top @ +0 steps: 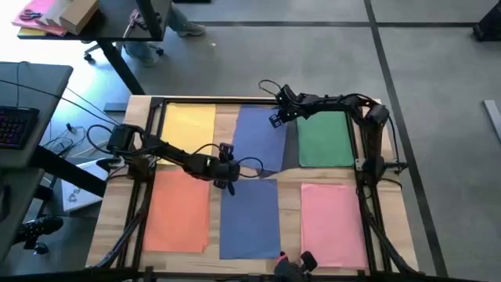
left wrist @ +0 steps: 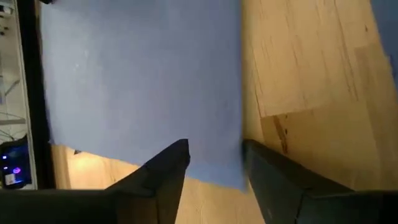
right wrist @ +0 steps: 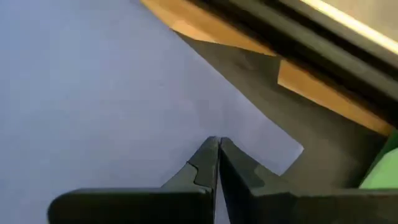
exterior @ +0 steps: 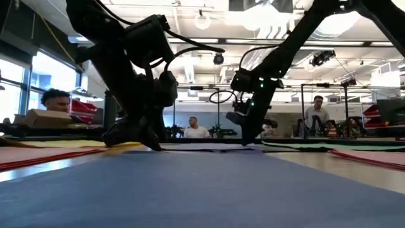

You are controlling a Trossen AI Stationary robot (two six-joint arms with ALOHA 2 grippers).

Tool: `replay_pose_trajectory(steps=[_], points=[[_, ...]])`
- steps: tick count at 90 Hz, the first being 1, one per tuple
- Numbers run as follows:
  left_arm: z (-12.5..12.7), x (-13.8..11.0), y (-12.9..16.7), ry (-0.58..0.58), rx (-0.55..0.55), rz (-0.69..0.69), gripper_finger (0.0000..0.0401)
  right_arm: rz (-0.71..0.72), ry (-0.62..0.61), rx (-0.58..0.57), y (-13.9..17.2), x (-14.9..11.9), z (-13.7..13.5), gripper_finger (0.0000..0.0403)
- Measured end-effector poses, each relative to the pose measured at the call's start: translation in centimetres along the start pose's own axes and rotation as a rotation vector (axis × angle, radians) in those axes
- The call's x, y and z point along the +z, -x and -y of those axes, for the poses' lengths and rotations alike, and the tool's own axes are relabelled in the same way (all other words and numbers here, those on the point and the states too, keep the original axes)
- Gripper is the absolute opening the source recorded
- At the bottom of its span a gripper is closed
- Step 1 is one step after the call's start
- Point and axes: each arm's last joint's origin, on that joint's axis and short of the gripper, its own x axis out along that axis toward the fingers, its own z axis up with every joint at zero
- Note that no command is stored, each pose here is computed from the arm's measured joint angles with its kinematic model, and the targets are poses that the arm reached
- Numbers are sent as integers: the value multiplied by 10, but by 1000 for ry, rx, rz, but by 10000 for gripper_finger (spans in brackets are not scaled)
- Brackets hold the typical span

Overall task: Organize paper
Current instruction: Stack the blue paper on top of the other blue paper

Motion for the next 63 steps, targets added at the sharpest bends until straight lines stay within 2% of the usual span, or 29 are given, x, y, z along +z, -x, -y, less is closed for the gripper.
replay_pose_trajectory(steps=[16,46,55,63], points=[[-2,-1,-1,-25,1,-3,164,-32,21,61,5,0,-11,0],[-1,0,0,-53,39,-8,162,-30,25,61,6,-1,-15,0],[-1,0,0,-81,39,-8,150,-29,30,57,6,-1,-15,0],[-1,0,0,-83,39,-9,121,-22,50,58,7,0,-15,0]])
